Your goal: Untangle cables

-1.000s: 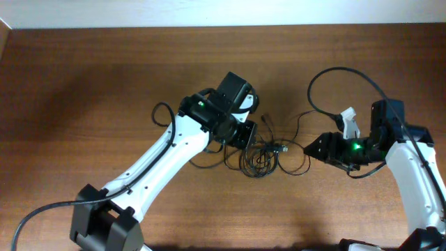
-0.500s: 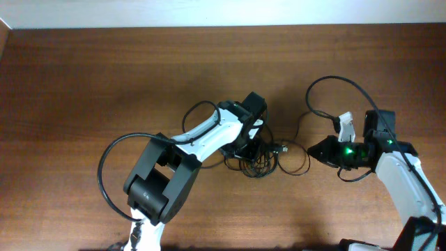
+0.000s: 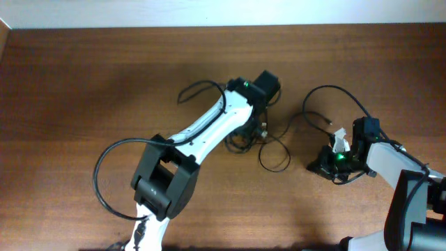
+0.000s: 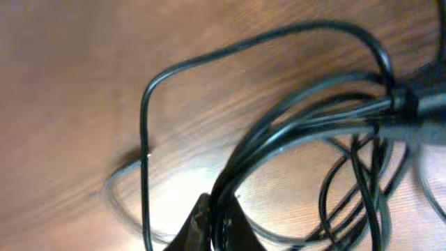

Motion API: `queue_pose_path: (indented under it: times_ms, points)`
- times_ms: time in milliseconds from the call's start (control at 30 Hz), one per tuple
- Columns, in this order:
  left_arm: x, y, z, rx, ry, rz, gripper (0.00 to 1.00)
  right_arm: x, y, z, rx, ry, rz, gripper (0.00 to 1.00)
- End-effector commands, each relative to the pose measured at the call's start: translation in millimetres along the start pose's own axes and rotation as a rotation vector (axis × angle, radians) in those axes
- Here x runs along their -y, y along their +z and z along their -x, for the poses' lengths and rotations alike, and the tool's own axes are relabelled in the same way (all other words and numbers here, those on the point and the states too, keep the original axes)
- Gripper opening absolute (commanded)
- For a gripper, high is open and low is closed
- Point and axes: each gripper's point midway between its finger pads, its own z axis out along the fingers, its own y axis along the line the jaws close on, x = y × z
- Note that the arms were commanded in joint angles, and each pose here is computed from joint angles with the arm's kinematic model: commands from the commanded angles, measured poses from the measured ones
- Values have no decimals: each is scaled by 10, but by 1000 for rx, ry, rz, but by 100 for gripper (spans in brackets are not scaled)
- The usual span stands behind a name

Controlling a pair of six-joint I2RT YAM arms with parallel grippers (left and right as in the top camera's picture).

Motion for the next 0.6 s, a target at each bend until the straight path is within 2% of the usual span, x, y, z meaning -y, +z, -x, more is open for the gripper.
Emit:
queue_pose_path:
  times_ms: [0, 100, 167, 200, 233, 267, 300, 333, 400, 500, 567]
  points:
    - [-176, -523, 285, 110, -24, 14, 0, 367, 83, -34, -8, 38, -169, 4]
    - [-113, -853, 378, 161, -3, -78, 0, 260, -9, -26, -39, 49, -147, 4]
    - [346, -1005, 355, 188, 209, -346, 0, -68, -197, 63, -72, -58, -46, 4]
    - [521, -1081, 328, 202, 275, -457, 1, -271, -306, 111, -77, -124, 26, 4]
    - [570, -1110, 320, 204, 278, -499, 2, -493, -414, 135, -82, -195, 118, 7]
    - [602, -1138, 315, 205, 273, -543, 2, -764, -549, 145, -80, -281, 241, 16]
    - [630, -1177, 298, 201, 262, -606, 2, -982, -664, 141, -72, -344, 347, 39]
    - [643, -1210, 282, 193, 243, -658, 3, -1092, -718, 137, -66, -364, 410, 54]
    - [611, -1248, 268, 170, 174, -733, 4, -1210, -774, 117, -52, -414, 491, 69]
    - [594, -1400, 258, 166, 119, -907, 6, -1224, -781, 105, -55, -416, 500, 70]
    - [486, -1378, 275, 162, 77, -919, 8, -1332, -838, 54, -59, -429, 572, 66]
